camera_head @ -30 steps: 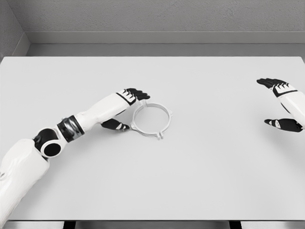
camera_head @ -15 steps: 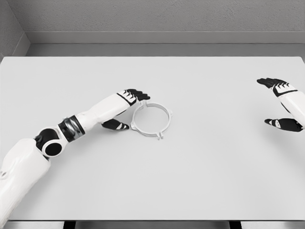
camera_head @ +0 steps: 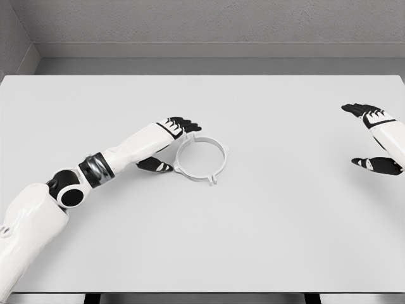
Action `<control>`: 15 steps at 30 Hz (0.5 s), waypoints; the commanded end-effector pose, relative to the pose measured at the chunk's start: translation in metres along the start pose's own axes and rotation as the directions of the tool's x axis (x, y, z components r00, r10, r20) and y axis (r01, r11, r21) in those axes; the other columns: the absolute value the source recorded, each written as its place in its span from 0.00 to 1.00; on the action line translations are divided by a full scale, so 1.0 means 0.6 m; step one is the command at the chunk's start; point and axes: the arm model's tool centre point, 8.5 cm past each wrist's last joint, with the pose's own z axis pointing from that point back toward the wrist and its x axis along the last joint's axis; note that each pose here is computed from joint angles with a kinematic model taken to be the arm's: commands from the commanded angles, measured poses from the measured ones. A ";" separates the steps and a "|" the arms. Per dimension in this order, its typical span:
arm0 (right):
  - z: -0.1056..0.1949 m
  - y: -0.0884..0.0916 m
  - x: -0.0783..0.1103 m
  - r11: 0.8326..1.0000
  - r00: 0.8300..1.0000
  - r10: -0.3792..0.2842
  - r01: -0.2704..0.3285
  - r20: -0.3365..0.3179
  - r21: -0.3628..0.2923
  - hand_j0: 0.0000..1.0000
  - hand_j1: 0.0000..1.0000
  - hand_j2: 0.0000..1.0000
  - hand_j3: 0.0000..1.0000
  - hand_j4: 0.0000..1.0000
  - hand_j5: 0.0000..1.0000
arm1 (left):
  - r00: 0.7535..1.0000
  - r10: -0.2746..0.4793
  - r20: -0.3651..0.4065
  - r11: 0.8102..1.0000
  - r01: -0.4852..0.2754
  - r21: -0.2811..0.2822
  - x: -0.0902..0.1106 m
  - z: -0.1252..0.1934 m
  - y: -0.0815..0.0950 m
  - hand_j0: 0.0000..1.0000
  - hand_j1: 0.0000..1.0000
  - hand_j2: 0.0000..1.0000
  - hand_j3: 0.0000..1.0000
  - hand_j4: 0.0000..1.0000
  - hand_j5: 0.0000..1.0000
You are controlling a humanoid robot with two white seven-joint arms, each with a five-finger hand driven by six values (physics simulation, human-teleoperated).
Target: Assemble PVC drainage pipe clamps
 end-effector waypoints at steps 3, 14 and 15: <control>0.001 -0.001 0.000 1.000 1.000 -0.006 0.006 0.001 -0.004 1.00 1.00 1.00 1.00 1.00 1.00 | 1.000 0.005 0.001 1.000 -0.005 0.007 0.000 0.000 0.002 1.00 1.00 1.00 1.00 1.00 1.00; 0.000 -0.001 0.000 1.000 1.000 -0.005 0.005 0.000 -0.004 1.00 1.00 1.00 1.00 1.00 1.00 | 1.000 0.003 0.015 1.000 -0.003 0.005 0.008 -0.005 0.000 1.00 1.00 1.00 1.00 1.00 1.00; 0.000 -0.001 0.000 1.000 1.000 -0.006 0.006 0.000 -0.005 1.00 1.00 1.00 1.00 1.00 1.00 | 1.000 0.002 0.016 1.000 -0.002 0.006 0.009 -0.006 0.001 1.00 1.00 1.00 1.00 1.00 1.00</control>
